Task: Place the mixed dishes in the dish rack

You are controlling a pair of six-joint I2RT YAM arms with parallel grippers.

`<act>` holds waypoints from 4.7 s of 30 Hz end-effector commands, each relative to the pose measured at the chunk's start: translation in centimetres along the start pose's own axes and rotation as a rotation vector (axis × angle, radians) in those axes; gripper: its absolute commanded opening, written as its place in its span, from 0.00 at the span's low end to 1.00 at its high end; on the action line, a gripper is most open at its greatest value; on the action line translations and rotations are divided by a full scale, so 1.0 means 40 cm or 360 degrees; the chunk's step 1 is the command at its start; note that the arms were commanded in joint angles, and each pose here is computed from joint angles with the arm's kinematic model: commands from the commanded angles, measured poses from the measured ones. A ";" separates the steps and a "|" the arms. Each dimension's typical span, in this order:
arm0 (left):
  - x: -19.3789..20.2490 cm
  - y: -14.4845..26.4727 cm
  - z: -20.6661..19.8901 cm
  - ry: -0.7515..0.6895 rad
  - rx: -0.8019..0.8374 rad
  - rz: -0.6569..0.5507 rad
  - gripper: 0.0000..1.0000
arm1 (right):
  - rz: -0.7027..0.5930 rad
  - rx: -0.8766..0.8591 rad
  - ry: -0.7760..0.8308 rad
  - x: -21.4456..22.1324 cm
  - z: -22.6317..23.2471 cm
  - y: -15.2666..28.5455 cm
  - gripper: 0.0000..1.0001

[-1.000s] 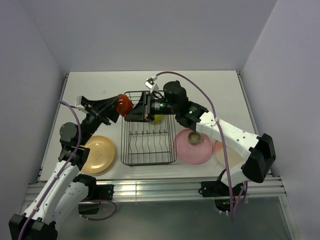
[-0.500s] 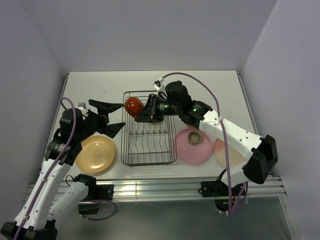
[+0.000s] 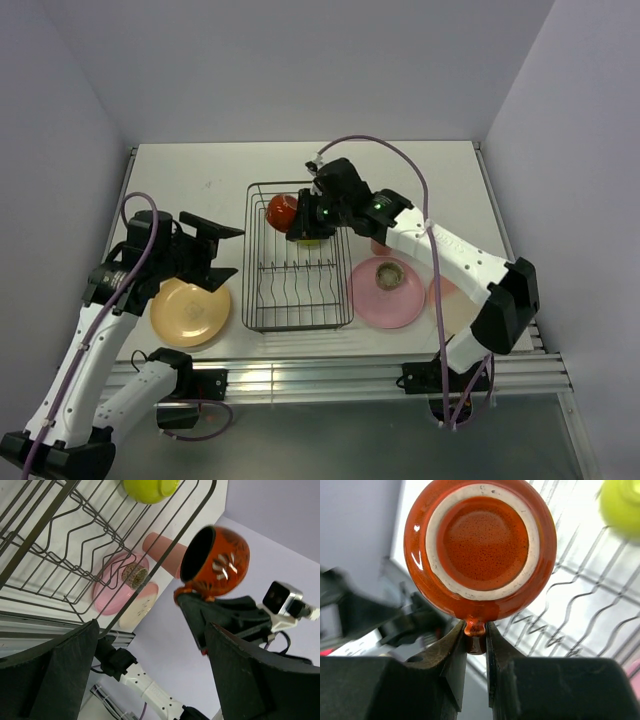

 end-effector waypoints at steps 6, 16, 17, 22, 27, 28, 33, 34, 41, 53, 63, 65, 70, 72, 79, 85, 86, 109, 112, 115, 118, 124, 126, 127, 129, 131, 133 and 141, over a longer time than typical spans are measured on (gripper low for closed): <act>-0.008 0.061 -0.021 -0.0171 -0.0009 -0.0091 0.91 | -0.0239 0.0201 0.0206 -0.138 0.004 -0.077 0.00; -0.030 0.082 -0.122 -0.0499 -0.0005 -0.0147 0.88 | -0.0186 0.0379 0.0213 -0.142 -0.041 -0.255 0.00; -0.035 0.073 -0.123 -0.0519 -0.0048 -0.0146 0.88 | -0.0168 0.0412 0.0218 -0.137 -0.050 -0.266 0.00; -0.043 0.067 -0.156 -0.0646 -0.0045 -0.0147 0.87 | -0.0139 0.0553 0.0258 -0.121 -0.088 -0.340 0.00; -0.042 0.062 -0.166 -0.0728 -0.0044 -0.0122 0.87 | -0.0139 0.0718 0.0283 -0.110 -0.143 -0.380 0.00; -0.043 0.059 -0.167 -0.0737 -0.0049 -0.0120 0.87 | -0.0143 0.0747 0.0292 -0.109 -0.152 -0.383 0.00; -0.039 0.048 -0.170 -0.0783 -0.0053 -0.0082 0.87 | -0.0107 0.0829 0.0335 -0.085 -0.204 -0.421 0.00; -0.038 0.045 -0.168 -0.0784 -0.0057 -0.0073 0.87 | -0.0101 0.0846 0.0351 -0.081 -0.212 -0.426 0.00; -0.029 0.036 -0.160 -0.0791 -0.0075 -0.0017 0.87 | -0.0077 0.0884 0.0400 -0.072 -0.242 -0.459 0.16; -0.030 0.038 -0.141 -0.0738 -0.0103 -0.0032 0.90 | -0.0171 0.0779 0.0426 -0.120 -0.153 -0.367 0.86; 0.014 0.054 -0.120 -0.0784 -0.0072 -0.0011 0.83 | -0.0416 0.0740 0.0311 -0.184 -0.066 -0.072 0.86; 0.069 0.031 -0.111 -0.0857 -0.0106 0.0101 0.84 | -0.0438 0.0813 0.0251 -0.166 -0.111 0.018 0.86; 0.188 -0.029 -0.128 -0.1061 -0.0164 0.0203 0.84 | -0.0492 0.1011 0.0095 -0.075 -0.280 0.209 0.85; 0.207 -0.065 -0.135 -0.1095 -0.0198 0.0217 0.84 | -0.0515 0.1028 0.0015 -0.044 -0.318 0.251 0.84; 0.290 -0.184 -0.219 -0.1278 -0.0182 0.0270 0.84 | -0.0518 0.1100 -0.0184 0.089 -0.436 0.348 0.81; 0.361 -0.274 -0.288 -0.1362 -0.0133 0.0309 0.84 | -0.0513 0.1062 -0.0453 0.122 -0.517 0.359 0.78; 0.370 -0.282 -0.291 -0.1370 -0.0135 0.0321 0.83 | -0.0503 0.1045 -0.0466 0.120 -0.522 0.359 0.77; 0.432 -0.564 -0.242 -0.1608 -0.0310 0.0396 0.70 | -0.0544 0.0961 -0.0802 0.136 -0.599 0.381 0.74; 0.424 -0.600 -0.240 -0.1539 -0.0302 0.0436 0.68 | -0.0616 0.0986 -0.0753 0.141 -0.592 0.416 0.74; 0.420 -0.631 -0.238 -0.1490 -0.0299 0.0462 0.66 | -0.0647 0.0984 -0.0727 0.146 -0.583 0.436 0.74; 0.433 -0.657 -0.242 -0.1443 -0.0263 0.0510 0.65 | -0.0653 0.0981 -0.0703 0.144 -0.575 0.445 0.74; 0.462 -0.701 -0.225 -0.1390 -0.0244 0.0595 0.62 | -0.0679 0.1031 -0.0649 0.139 -0.574 0.471 0.74; 0.469 -0.709 -0.223 -0.1384 -0.0232 0.0600 0.62 | -0.0689 0.1033 -0.0643 0.140 -0.573 0.477 0.74; 0.470 -0.713 -0.223 -0.1381 -0.0229 0.0602 0.63 | -0.0689 0.1041 -0.0639 0.142 -0.575 0.478 0.74; 0.474 -0.721 -0.219 -0.1378 -0.0236 0.0598 0.63 | -0.0688 0.1045 -0.0639 0.144 -0.576 0.479 0.74; 0.474 -0.735 -0.208 -0.1380 -0.0252 0.0595 0.63 | -0.0690 0.1043 -0.0633 0.143 -0.575 0.480 0.74; 0.476 -0.742 -0.196 -0.1386 -0.0276 0.0595 0.63 | -0.0696 0.1041 -0.0635 0.142 -0.574 0.483 0.74; 0.481 -0.786 -0.161 -0.1405 -0.0314 0.0601 0.49 | -0.0739 0.1042 -0.0626 0.138 -0.563 0.503 0.74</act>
Point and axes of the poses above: each gripper's point midway between its finger pads, its own y axis back along the fingers, its own z axis along the line the jaws close on, x = y × z, the point moved 1 cm from there along y, back along the fingers, and after that the axes turned 3 degrees about -y, right-handed, at the moved point
